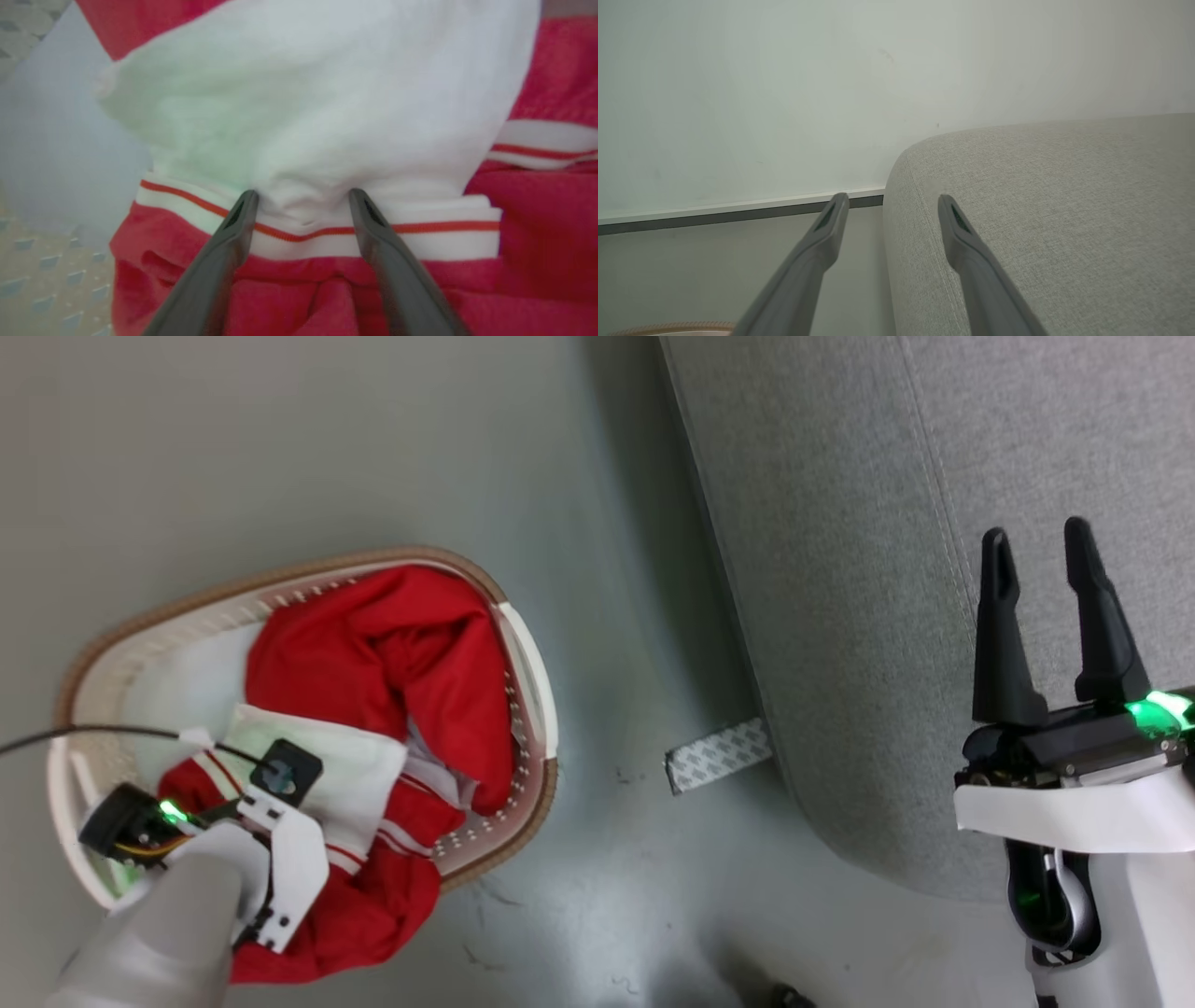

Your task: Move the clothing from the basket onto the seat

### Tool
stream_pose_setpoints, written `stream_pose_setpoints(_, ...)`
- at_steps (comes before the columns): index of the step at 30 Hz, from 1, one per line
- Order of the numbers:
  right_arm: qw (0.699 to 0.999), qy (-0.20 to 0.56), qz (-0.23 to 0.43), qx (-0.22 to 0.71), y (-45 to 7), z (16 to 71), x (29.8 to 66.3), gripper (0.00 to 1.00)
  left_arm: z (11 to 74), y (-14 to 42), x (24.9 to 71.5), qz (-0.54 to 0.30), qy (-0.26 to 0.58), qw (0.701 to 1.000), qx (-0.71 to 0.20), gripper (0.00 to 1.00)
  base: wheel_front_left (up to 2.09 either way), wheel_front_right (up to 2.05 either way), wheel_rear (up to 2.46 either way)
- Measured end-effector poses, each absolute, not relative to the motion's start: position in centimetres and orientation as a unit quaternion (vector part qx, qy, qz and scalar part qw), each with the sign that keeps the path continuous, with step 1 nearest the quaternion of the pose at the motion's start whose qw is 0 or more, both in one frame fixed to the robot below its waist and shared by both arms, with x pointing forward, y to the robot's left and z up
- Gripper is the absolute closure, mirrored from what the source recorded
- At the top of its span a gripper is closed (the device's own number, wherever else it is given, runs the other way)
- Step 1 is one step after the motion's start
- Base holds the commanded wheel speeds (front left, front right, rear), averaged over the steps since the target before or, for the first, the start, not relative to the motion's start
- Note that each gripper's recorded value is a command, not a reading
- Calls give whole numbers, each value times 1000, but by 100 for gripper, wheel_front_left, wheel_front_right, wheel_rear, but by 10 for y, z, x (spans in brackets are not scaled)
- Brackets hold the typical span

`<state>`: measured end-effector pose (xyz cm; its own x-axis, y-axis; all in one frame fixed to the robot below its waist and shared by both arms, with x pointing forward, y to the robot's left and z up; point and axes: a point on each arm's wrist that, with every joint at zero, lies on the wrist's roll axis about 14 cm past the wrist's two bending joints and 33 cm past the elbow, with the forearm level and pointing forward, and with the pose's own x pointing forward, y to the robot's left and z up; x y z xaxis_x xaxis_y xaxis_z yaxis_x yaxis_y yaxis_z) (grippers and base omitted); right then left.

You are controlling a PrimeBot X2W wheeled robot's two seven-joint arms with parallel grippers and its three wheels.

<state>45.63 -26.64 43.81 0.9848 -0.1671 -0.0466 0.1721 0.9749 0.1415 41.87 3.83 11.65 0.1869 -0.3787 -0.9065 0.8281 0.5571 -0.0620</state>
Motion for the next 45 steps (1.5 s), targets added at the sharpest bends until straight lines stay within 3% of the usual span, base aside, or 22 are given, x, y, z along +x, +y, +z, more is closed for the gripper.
stream_pose_setpoints(5,993,32,-96,66,-275,425,458,0,92,37,410,-432,510,696,263,0,0,0,0)
stream_pose_setpoints(11,992,51,-96,68,-274,410,460,0,75,35,410,-440,522,677,276,1,0,0,0)
stream_pose_setpoints(12,992,52,-96,68,-274,409,459,0,74,35,410,-440,523,676,275,54,0,0,0)
stream_pose_setpoints(13,992,53,-96,68,-274,408,459,0,74,34,409,-441,523,676,275,81,0,0,0)
stream_pose_setpoints(14,992,53,-96,68,-274,408,459,0,74,34,409,-441,523,677,273,100,0,0,0)
stream_pose_setpoints(23,993,31,-89,67,-271,426,462,0,96,32,410,-435,505,702,252,100,0,0,0)
stream_pose_setpoints(34,996,-25,-63,61,-255,476,457,0,182,9,428,-393,425,802,147,100,0,0,0)
stream_pose_setpoints(45,995,-65,-28,67,-226,515,431,0,276,16,424,-335,340,875,81,100,0,0,0)
